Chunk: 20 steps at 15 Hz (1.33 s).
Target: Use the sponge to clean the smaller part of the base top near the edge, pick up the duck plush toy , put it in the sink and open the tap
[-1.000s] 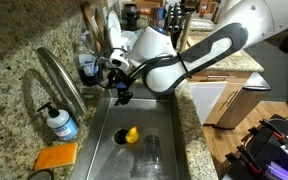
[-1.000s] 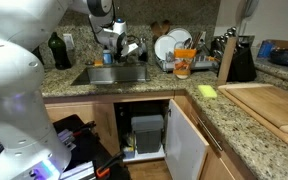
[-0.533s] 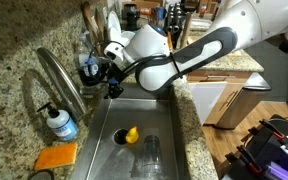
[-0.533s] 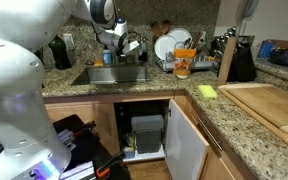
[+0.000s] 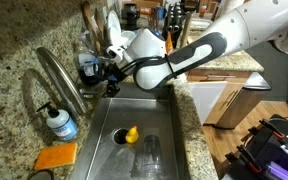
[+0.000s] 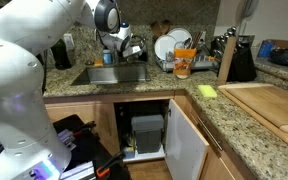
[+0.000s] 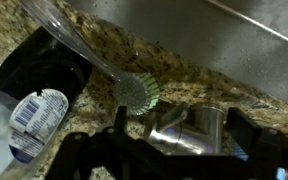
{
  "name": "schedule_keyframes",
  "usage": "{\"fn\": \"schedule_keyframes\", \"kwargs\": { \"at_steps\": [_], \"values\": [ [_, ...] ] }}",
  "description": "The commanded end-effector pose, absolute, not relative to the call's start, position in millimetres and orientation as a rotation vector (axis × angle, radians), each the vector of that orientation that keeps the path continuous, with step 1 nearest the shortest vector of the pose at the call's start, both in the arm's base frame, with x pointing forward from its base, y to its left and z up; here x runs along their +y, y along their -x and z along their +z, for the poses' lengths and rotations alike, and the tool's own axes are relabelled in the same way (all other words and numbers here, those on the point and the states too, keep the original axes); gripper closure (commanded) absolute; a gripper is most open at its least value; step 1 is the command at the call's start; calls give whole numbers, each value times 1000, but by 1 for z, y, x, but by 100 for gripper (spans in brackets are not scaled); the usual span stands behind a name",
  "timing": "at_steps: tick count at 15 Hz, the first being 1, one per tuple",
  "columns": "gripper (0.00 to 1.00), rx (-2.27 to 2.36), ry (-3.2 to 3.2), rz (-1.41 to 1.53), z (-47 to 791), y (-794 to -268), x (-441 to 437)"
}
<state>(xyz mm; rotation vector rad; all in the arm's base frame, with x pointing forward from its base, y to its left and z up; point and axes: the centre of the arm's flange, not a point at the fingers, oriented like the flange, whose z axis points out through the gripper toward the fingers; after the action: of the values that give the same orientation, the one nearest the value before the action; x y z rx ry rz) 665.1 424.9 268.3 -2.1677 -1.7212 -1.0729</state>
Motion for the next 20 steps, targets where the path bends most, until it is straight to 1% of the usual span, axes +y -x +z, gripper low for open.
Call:
{"fn": "schedule_keyframes", "kwargs": {
  "at_steps": [1, 8, 9, 11, 13, 17, 18, 20],
  "values": [
    [0, -1702, 2174, -1071, 265, -668, 423],
    [0, -1671, 2074, -1025, 249, -666, 452],
    [0, -1660, 2109, -1041, 257, -656, 446],
    [0, -1655, 2096, -1035, 251, -654, 451],
    [0, -1659, 2100, -1051, 251, -654, 454],
    [0, -1514, 2154, -1074, 254, -664, 452],
    [0, -1584, 2125, -1045, 255, -656, 452],
    [0, -1549, 2144, -1047, 257, -659, 449]
  ]
}}
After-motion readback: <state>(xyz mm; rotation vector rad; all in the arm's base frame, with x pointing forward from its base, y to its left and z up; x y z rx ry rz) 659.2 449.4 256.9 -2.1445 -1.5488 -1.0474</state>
